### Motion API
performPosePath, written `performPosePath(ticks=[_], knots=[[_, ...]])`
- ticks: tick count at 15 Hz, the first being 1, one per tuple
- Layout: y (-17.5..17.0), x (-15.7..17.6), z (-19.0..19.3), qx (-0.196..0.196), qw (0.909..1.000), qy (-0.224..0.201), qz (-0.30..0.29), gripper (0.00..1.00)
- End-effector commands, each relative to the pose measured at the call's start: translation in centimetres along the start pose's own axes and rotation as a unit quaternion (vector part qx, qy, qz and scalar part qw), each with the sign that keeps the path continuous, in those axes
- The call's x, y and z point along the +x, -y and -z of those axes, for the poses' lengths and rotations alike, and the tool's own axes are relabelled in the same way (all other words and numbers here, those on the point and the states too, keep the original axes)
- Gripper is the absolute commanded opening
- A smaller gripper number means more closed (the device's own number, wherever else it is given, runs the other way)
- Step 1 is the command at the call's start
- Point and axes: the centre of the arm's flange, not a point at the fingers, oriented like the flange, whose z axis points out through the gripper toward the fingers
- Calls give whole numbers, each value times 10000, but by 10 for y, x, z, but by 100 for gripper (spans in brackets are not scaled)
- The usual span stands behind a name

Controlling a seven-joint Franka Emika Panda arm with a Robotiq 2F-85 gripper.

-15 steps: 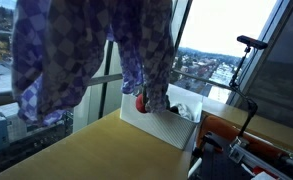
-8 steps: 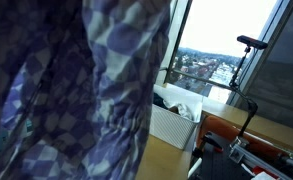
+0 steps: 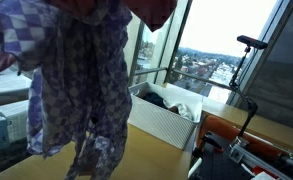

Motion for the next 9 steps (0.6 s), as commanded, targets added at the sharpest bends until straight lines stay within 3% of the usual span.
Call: performPosePath(ticks=[1, 6, 9], knots=[[-65, 3, -16, 235, 9994, 110, -214, 0], [-174, 23, -18, 327, 9971, 22, -692, 0], [-242, 19, -14, 358, 9956, -45, -864, 0]])
